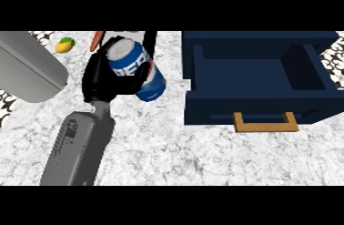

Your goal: Pick up the can, place it into the drawer and close the drawer

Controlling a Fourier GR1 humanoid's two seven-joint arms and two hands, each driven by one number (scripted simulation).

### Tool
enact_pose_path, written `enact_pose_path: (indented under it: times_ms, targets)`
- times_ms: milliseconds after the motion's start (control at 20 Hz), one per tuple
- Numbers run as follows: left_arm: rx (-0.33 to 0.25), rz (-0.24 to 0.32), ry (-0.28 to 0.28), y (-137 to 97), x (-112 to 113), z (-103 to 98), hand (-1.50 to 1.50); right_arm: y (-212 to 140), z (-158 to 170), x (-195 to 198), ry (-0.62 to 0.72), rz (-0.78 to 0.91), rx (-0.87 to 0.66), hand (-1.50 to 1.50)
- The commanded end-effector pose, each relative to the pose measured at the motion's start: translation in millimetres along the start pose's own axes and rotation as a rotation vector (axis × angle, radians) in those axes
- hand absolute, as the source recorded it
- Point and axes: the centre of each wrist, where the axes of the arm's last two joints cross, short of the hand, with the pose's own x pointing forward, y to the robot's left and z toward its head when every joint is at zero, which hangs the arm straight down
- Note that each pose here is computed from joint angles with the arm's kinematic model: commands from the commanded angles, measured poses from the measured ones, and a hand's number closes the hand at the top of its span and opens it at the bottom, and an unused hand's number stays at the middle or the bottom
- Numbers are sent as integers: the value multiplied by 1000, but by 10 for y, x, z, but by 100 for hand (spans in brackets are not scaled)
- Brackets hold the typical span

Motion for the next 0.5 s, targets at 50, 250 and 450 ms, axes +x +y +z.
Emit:
enact_pose_path:
  times_ms: [50,250,450]
  targets:
    - [-8,-22,5,-412,210,-208,150,-17,-41,-68,-1,2,11,-150]
    - [-24,-36,-2,-712,436,-262,150,-73,-31,113,-15,2,18,-150]
    - [-29,-48,-17,-757,399,-399,150,-9,18,-31,-14,-14,14,-150]
